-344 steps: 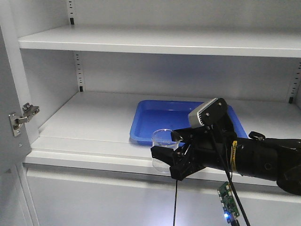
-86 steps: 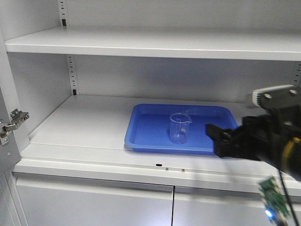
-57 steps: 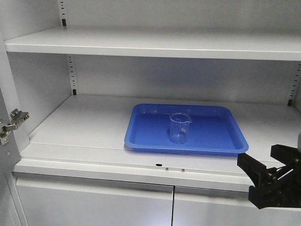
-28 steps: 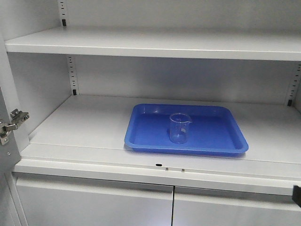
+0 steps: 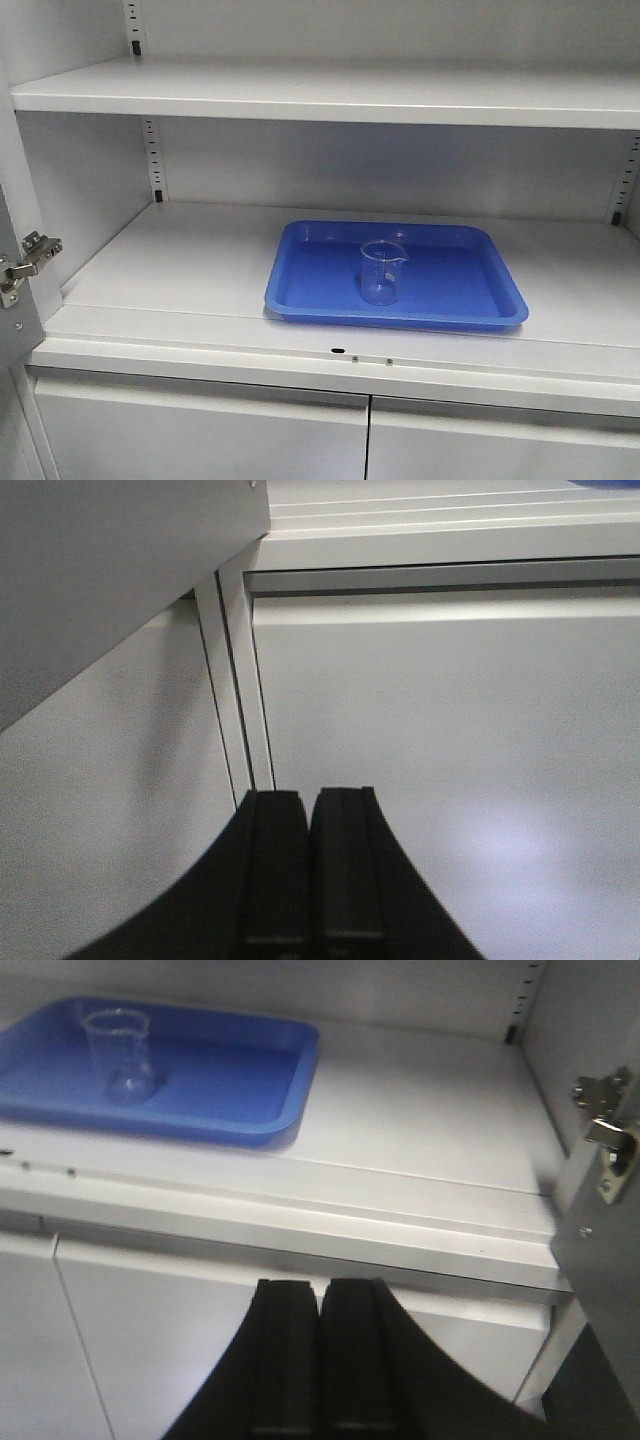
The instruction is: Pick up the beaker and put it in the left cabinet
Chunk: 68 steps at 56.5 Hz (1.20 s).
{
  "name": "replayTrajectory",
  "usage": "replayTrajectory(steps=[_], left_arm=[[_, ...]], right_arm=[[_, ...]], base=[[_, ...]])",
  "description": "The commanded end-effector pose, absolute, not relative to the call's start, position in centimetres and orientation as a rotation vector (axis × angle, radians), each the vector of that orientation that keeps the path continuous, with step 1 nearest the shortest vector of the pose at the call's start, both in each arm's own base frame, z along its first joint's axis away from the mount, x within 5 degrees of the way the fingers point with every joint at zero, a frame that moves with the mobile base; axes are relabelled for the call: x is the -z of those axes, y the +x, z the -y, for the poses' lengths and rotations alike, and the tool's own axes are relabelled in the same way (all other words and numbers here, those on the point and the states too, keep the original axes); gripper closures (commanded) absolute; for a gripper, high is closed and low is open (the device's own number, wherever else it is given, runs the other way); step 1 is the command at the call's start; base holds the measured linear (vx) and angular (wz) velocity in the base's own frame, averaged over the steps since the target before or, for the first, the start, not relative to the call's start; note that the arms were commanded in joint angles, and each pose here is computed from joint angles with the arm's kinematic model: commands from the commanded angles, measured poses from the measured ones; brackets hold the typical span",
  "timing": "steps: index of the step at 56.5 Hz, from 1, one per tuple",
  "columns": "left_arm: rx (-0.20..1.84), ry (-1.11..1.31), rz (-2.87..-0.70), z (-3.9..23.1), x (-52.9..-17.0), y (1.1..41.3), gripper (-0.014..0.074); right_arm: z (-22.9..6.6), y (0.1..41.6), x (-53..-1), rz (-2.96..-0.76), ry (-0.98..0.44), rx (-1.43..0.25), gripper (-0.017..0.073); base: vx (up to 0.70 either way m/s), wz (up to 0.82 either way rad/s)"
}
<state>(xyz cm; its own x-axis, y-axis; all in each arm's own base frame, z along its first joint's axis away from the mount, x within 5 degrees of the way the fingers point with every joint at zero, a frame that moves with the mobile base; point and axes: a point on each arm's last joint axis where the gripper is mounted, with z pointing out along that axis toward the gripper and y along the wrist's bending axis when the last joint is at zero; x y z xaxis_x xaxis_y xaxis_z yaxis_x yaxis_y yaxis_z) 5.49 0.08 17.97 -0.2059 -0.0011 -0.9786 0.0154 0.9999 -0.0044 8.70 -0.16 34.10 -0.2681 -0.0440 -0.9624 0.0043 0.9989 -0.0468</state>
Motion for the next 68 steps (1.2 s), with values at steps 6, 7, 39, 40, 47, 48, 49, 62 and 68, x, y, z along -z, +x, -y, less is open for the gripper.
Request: replayTrajectory(steps=[6, 7, 39, 40, 47, 48, 49, 62, 68], left_arm=[[0.040, 0.022, -1.669, 0.1, -19.1, 5.5, 0.0590], [0.040, 0.022, -1.669, 0.1, -19.1, 5.5, 0.0590], [0.040, 0.022, -1.668, 0.1, -19.1, 5.5, 0.0590], [0.040, 0.022, -1.668, 0.1, -19.1, 5.5, 0.0590], [0.040, 0.022, -1.668, 0.1, -19.1, 5.5, 0.0590], [0.040, 0.022, -1.668, 0.1, -19.1, 5.5, 0.0590], [0.040, 0.022, -1.668, 0.1, -19.1, 5.5, 0.0590], [0.040, 0.022, -1.668, 0.1, -19.1, 5.5, 0.0590], [0.040, 0.022, -1.668, 0.1, -19.1, 5.5, 0.0590]], right_arm=[[0.5, 6.6, -32.3, -1.603, 0.053, 0.034, 0.0564], [0.5, 6.5, -32.0, -1.596, 0.053, 0.028, 0.0564], [0.2, 5.6, -19.2, -1.617, 0.016, 0.000, 0.0563], [0.1, 5.6, -19.2, -1.610, 0.015, -0.001, 0.0563], [0.1, 5.6, -19.3, -1.607, 0.015, -0.002, 0.0563], [0.1, 5.6, -19.3, -1.607, 0.015, -0.002, 0.0563], [0.1, 5.6, -19.3, -1.607, 0.015, -0.002, 0.0563], [0.1, 5.6, -19.3, -1.607, 0.015, -0.002, 0.0563], [0.1, 5.6, -19.3, -1.607, 0.015, -0.002, 0.0563]], base=[[0.00, 0.00], [0.00, 0.00], [0.00, 0.00], [0.00, 0.00], [0.00, 0.00], [0.00, 0.00], [0.00, 0.00], [0.00, 0.00], [0.00, 0.00]])
